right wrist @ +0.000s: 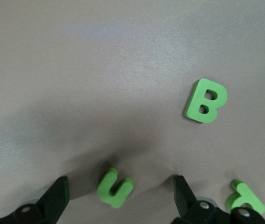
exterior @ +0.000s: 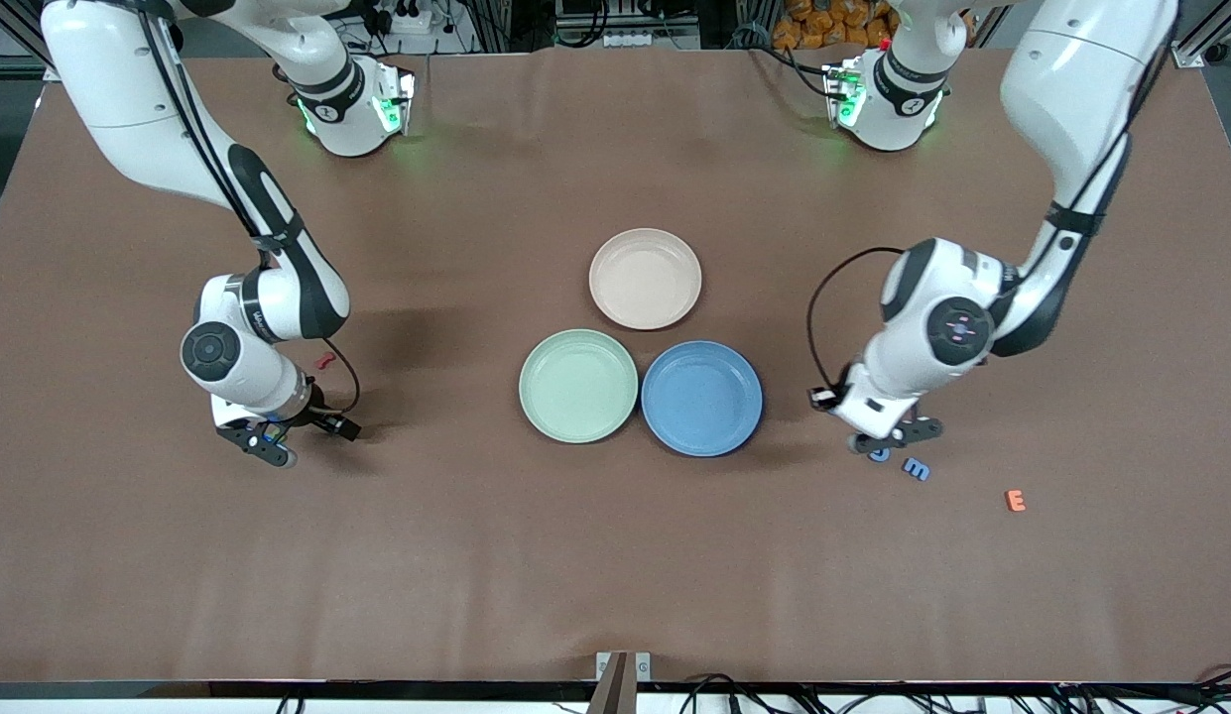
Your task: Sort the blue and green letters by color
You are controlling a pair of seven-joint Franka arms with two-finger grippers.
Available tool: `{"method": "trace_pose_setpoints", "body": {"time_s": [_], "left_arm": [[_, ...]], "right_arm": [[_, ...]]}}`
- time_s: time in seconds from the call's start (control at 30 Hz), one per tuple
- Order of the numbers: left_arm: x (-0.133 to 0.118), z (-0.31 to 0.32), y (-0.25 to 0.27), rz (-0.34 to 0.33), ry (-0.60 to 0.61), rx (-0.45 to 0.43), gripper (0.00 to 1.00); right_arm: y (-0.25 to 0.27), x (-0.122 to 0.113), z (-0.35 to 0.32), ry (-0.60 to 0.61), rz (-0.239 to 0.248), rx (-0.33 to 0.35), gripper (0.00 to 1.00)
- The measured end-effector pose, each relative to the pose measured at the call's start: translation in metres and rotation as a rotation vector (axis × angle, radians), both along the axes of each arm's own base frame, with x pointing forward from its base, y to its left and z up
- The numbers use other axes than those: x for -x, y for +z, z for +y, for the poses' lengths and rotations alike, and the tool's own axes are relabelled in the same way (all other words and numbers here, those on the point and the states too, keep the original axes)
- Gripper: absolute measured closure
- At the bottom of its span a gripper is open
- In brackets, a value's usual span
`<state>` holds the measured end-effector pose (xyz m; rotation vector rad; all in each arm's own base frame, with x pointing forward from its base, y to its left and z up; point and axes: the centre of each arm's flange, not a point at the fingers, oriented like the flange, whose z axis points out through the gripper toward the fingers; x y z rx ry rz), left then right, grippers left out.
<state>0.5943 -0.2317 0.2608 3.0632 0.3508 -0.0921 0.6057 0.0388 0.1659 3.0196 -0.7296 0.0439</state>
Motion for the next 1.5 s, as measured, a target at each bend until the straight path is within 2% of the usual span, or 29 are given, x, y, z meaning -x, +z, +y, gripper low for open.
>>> {"method": "trace_pose_setpoints", "body": {"time_s": [0.23, 0.27, 0.3, 0.33, 0.53, 0.9, 1.03, 1.13, 1.33, 1.37, 1.4, 1.43, 1.5], "left_arm": [[0.027, -0.065, 0.003, 0.007, 0.047, -0.010, 0.71], [0.031, -0.073, 0.002, 0.008, 0.052, -0.012, 0.71], [0.034, -0.079, 0.002, 0.008, 0.057, -0.013, 0.71], [0.037, -0.086, 0.001, 0.008, 0.062, -0.016, 0.71], [0.045, -0.106, -0.004, 0.011, 0.086, -0.025, 0.71], [0.038, -0.109, -0.019, 0.010, 0.107, -0.040, 0.71], [0.037, -0.110, -0.022, 0.010, 0.112, -0.044, 0.70], [0.035, -0.110, -0.023, 0.010, 0.114, -0.042, 0.61], [0.032, -0.111, -0.024, 0.008, 0.115, -0.039, 0.34], [0.032, -0.111, -0.024, 0.008, 0.115, -0.039, 0.25], [0.032, -0.111, -0.024, 0.007, 0.115, -0.039, 0.25], [0.032, -0.111, -0.024, 0.006, 0.113, -0.040, 0.20], [0.031, -0.111, -0.024, -0.001, 0.106, -0.046, 0.07]], "right_arm": [[0.004, -0.004, -0.001, -0.002, -0.005, 0.002, 0.46], [0.005, -0.004, -0.002, -0.003, -0.005, 0.003, 0.56], [0.005, -0.004, -0.002, -0.004, -0.005, 0.003, 0.56], [0.005, -0.004, -0.003, -0.005, -0.005, 0.004, 0.63], [0.005, -0.004, -0.003, -0.007, -0.005, 0.004, 0.63], [0.008, -0.007, -0.004, -0.015, -0.013, 0.004, 0.63], [0.015, -0.011, -0.007, -0.019, -0.028, 0.005, 0.70], [0.020, -0.014, -0.013, -0.029, -0.035, 0.006, 0.70], [0.030, -0.016, -0.022, -0.043, -0.037, 0.009, 0.70], [0.031, -0.016, -0.022, -0.044, -0.038, 0.009, 0.70], [0.033, -0.016, -0.022, -0.044, -0.040, 0.009, 0.70], [0.034, -0.017, -0.022, -0.044, -0.042, 0.009, 0.70], [0.038, -0.018, -0.022, -0.045, -0.049, 0.009, 0.70]]}}
